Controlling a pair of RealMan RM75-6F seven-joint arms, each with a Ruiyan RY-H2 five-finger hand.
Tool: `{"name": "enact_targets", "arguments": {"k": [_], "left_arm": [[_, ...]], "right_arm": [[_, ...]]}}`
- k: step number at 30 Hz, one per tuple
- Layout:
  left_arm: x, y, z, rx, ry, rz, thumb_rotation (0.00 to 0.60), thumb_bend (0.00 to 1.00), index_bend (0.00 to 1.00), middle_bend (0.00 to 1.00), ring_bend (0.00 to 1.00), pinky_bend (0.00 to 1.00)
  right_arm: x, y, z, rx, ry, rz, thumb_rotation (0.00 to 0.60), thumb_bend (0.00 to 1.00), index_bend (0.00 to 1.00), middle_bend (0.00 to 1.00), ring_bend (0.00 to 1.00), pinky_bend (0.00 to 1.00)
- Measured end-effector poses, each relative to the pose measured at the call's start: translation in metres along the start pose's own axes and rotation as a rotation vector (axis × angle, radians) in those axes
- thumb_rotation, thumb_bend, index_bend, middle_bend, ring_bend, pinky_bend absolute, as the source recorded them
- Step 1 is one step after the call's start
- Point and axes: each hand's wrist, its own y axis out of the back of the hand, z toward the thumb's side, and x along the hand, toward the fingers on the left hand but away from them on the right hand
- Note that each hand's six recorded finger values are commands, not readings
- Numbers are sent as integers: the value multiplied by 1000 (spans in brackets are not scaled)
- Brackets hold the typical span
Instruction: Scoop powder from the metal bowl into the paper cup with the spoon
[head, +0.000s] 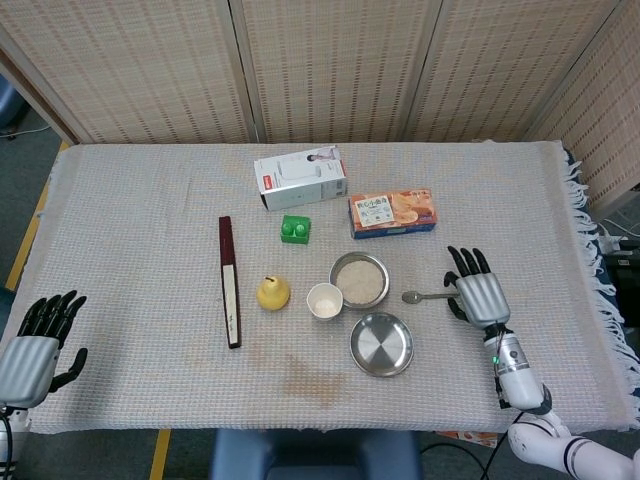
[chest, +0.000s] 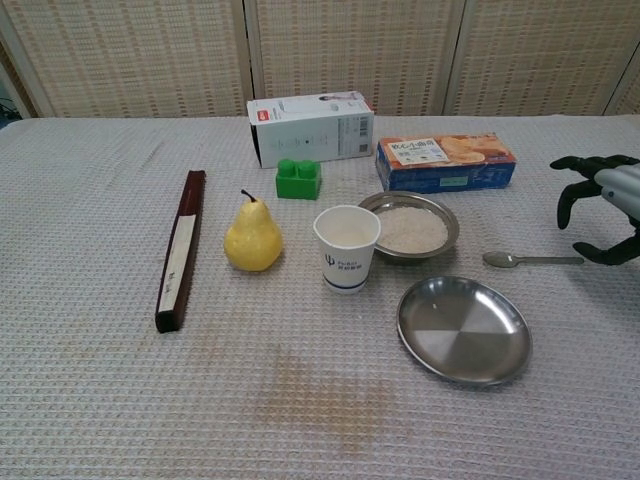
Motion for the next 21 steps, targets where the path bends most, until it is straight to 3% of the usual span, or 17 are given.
{"name": "enact_targets", "arguments": {"k": [7,21], "left_arm": [[0,0,0,-5,-15,-5,600,449,0,0,0,49],[0,-1,1,-4,-19,-11,600,450,0,0,0,48]], "right_arm": [[-12,-18,13,-28,14,60,600,306,466,0,0,0],[-21,-22,15,-22,4,65,600,309,512,0,0,0]]}}
